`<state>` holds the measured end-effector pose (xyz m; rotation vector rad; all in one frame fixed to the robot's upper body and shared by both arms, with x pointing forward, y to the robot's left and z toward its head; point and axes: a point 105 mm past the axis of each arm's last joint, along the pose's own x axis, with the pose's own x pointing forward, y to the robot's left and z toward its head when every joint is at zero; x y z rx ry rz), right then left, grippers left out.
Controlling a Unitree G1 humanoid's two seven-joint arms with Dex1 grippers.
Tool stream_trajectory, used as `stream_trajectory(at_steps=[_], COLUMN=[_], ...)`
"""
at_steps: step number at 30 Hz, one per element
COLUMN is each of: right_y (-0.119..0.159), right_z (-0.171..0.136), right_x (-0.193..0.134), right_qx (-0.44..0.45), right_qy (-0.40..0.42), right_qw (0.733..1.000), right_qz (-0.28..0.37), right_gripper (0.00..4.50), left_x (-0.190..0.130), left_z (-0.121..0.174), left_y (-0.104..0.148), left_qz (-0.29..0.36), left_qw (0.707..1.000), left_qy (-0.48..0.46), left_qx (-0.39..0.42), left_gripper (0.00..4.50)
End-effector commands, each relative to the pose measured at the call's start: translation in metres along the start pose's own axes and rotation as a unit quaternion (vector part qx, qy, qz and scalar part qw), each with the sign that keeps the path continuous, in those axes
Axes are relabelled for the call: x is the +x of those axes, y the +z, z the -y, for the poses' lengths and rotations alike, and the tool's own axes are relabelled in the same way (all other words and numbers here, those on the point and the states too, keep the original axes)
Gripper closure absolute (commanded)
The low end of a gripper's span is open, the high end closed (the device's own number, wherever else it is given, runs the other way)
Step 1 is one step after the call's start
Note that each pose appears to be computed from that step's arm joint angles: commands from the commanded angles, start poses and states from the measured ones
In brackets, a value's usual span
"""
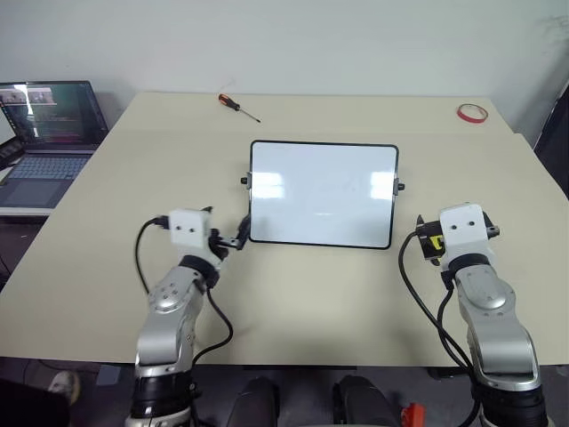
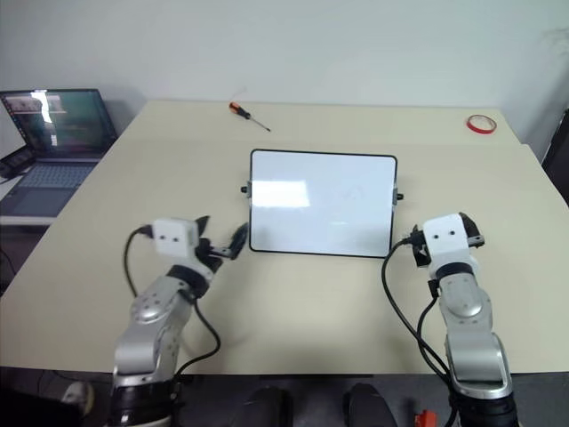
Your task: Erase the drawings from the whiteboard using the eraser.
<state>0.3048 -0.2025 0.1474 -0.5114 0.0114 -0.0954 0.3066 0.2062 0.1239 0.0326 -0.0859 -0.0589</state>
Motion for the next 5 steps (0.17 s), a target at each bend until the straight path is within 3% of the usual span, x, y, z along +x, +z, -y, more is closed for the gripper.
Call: stream_trajectory(at_steps=[1,5], right_y=[0.008,0.003], right_z=[-0.004,-0.016], right_x=[-0.009,-0.015], right_qx=[-0.017,-0.035], right_qy=[0.005,0.03], right_qw=[0.999,0.999], right_qz=[0.027,0.025], right_gripper=[0.06,0.06], left_x=[-0.031,-0.044], left_z=[-0.025,-0.033], left_y=[0.006,0.001], left_qz=[0.009,-0.004], left_qw=[0.996,0.993], left_qy=[0.081,0.119], left_qx=[0.019,0.019], left_gripper=[0.0,0.0])
